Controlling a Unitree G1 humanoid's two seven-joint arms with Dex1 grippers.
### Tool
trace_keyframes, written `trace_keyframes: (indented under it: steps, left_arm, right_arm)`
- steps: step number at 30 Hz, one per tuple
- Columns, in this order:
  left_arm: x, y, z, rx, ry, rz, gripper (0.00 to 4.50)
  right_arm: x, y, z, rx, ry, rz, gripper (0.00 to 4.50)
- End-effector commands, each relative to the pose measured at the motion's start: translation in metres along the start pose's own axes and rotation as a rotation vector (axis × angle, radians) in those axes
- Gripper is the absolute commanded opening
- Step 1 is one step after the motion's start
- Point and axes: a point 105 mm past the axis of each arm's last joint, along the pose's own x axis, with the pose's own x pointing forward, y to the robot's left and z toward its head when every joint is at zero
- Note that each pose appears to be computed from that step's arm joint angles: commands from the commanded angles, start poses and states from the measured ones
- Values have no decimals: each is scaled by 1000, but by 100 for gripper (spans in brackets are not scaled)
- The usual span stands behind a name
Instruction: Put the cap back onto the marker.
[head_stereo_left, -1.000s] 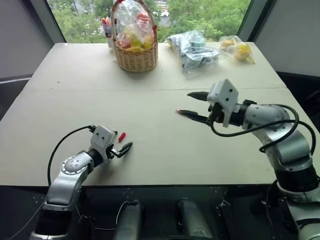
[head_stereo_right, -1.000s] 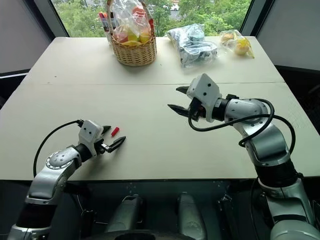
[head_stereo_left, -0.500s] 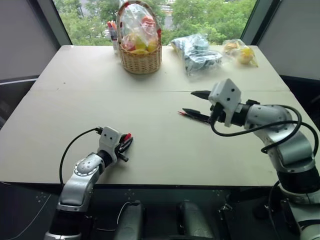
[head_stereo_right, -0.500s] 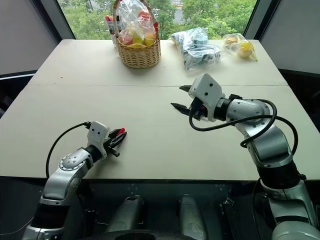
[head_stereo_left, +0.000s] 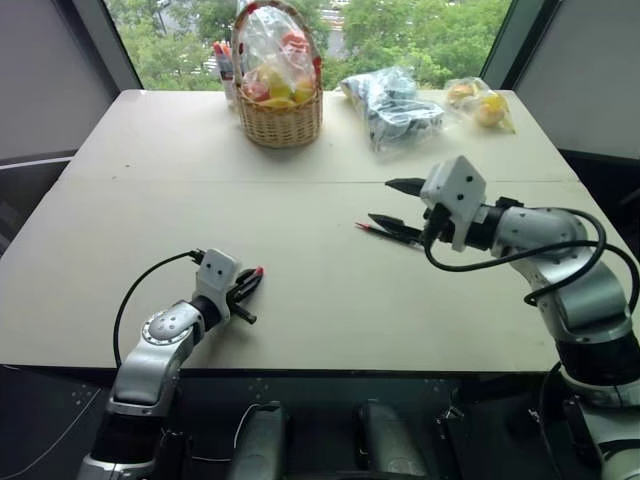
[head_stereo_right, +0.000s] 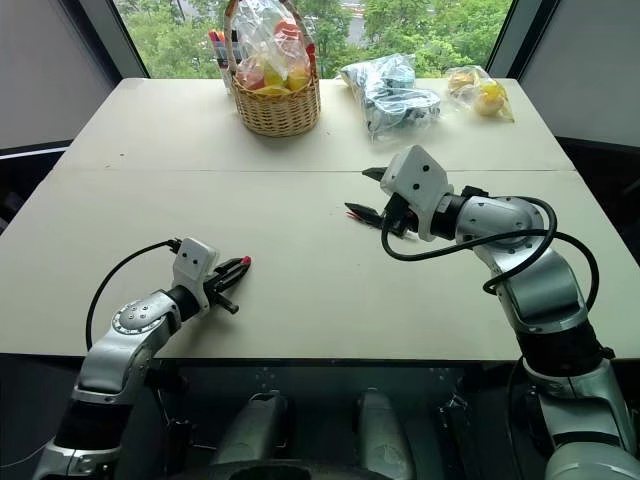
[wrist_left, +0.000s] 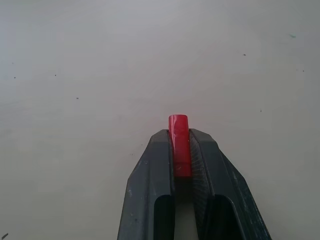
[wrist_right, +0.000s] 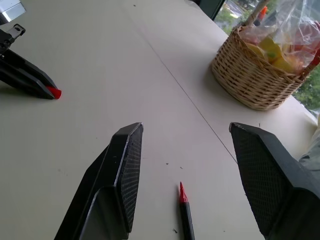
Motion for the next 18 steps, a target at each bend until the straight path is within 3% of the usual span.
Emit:
trace_keyframes:
  steps: [1,8,13,18]
  left_arm:
    - [-15,-3,42,52,-86,-109,6]
    - [-40,-1,79,115,-80,-229,6]
    - [-56,4,94,129,-72,-230,6]
    - [-64,5,93,131,-50,-228,6]
  right_arm:
    - [-7,-12,-21,2,22,-9,283]
    - [3,-28,-68,52,69,15,283]
    - [23,-33,-82,76,67,47,283]
    - [43,-25,-87,96,52,108,283]
